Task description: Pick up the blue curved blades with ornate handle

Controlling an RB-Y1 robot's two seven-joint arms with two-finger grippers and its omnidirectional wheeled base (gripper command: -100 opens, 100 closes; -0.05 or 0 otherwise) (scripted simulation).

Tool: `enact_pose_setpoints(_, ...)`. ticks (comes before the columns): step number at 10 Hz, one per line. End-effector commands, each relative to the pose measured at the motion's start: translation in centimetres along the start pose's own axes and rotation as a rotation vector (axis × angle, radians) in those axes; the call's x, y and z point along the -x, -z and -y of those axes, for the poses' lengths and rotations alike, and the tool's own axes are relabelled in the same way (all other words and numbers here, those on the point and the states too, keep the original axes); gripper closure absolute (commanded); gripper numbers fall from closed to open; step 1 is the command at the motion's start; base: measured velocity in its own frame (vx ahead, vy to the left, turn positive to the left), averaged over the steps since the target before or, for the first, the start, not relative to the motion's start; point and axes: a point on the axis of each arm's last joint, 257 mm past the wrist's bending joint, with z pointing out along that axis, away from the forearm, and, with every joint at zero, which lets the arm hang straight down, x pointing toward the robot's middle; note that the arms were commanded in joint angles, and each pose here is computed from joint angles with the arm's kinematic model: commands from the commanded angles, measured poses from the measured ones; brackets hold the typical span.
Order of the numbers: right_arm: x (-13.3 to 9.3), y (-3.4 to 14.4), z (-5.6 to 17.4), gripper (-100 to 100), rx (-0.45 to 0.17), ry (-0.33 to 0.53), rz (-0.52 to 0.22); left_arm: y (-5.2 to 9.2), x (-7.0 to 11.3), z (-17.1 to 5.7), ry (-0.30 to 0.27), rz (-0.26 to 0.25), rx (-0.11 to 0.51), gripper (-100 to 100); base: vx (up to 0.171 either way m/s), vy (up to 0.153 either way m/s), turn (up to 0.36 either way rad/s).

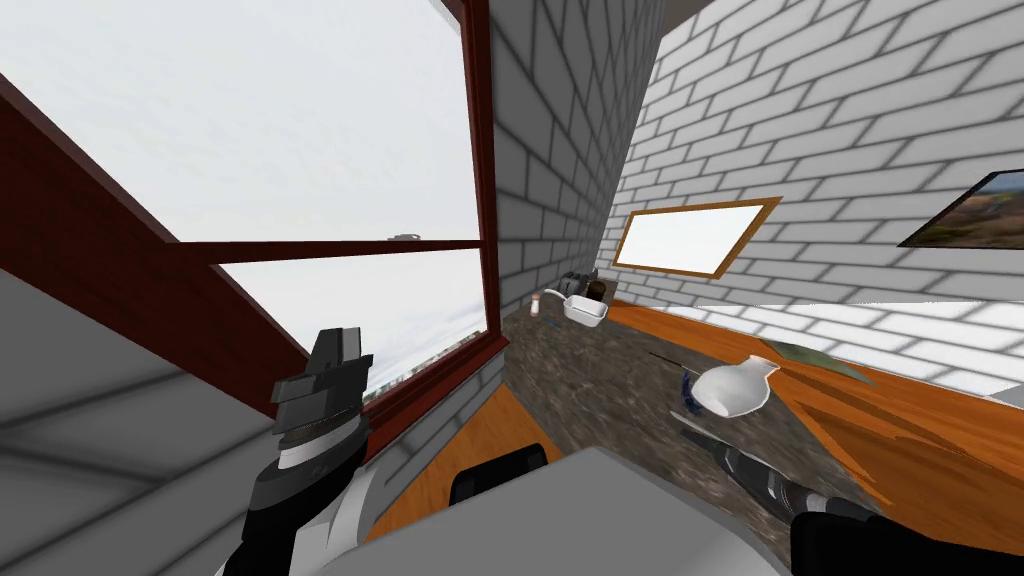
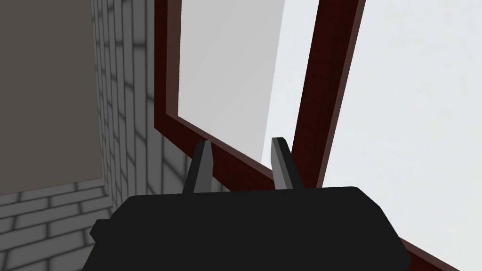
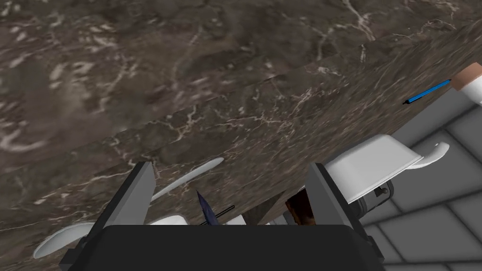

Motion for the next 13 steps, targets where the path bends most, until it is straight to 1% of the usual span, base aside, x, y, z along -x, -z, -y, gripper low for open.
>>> enact_pose_setpoints(1, 0.3, 0.9, 2.3, -100, -0.074, 0.002, -0.021, 0.0, 0.0, 0.0, 0.0, 0.0, 0.0, 0, 0.087, -0.031, 0.132)
enact_pose_setpoints(2, 0.2, 1.0, 2.5, -100, -0.079, 0.002, -0.023, 0.0, 0.0, 0.0, 0.0, 0.0, 0.0, 0, 0.066, -0.029, 0.085)
enact_pose_setpoints(3, 0.3, 1.8, 4.2, -100, -0.137, 0.001, -0.037, 0.0, 0.0, 0.0, 0.0, 0.0, 0.0, 0, 0.075, -0.036, 0.128)
enact_pose_setpoints(4, 0.7, 2.3, 5.4, -100, -0.182, 0.001, -0.046, 0.0, 0.0, 0.0, 0.0, 0.0, 0.0, 0, 0.098, -0.048, 0.278)
enact_pose_setpoints(5, 0.4, 2.8, 6.0, -100, -0.198, -0.001, -0.052, 0.0, 0.0, 0.0, 0.0, 0.0, 0.0, 0, 0.074, -0.059, 0.076)
enact_pose_setpoints(7, 0.7, 4.3, 8.7, -100, -0.295, -0.003, -0.073, 0.0, 0.0, 0.0, 0.0, 0.0, 0.0, 0, 0.078, -0.063, 0.13)
enact_pose_setpoints(8, 0.6, 4.5, 8.9, -100, -0.302, -0.004, -0.076, 0.0, 0.0, 0.0, 0.0, 0.0, 0.0, 0, 0.064, -0.06, 0.082)
enact_pose_setpoints(11, 0.9, 6.8, 12.2, -100, -0.427, -0.01, -0.101, 0.0, 0.0, 0.0, 0.0, 0.0, 0.0, 0, 0.079, -0.083, 0.136)
enact_pose_setpoints(13, 1.1, 7.9, 13.6, -100, -0.485, -0.012, -0.11, 0.0, 0.0, 0.0, 0.0, 0.0, 0.0, 0, 0.09, -0.108, 0.115)
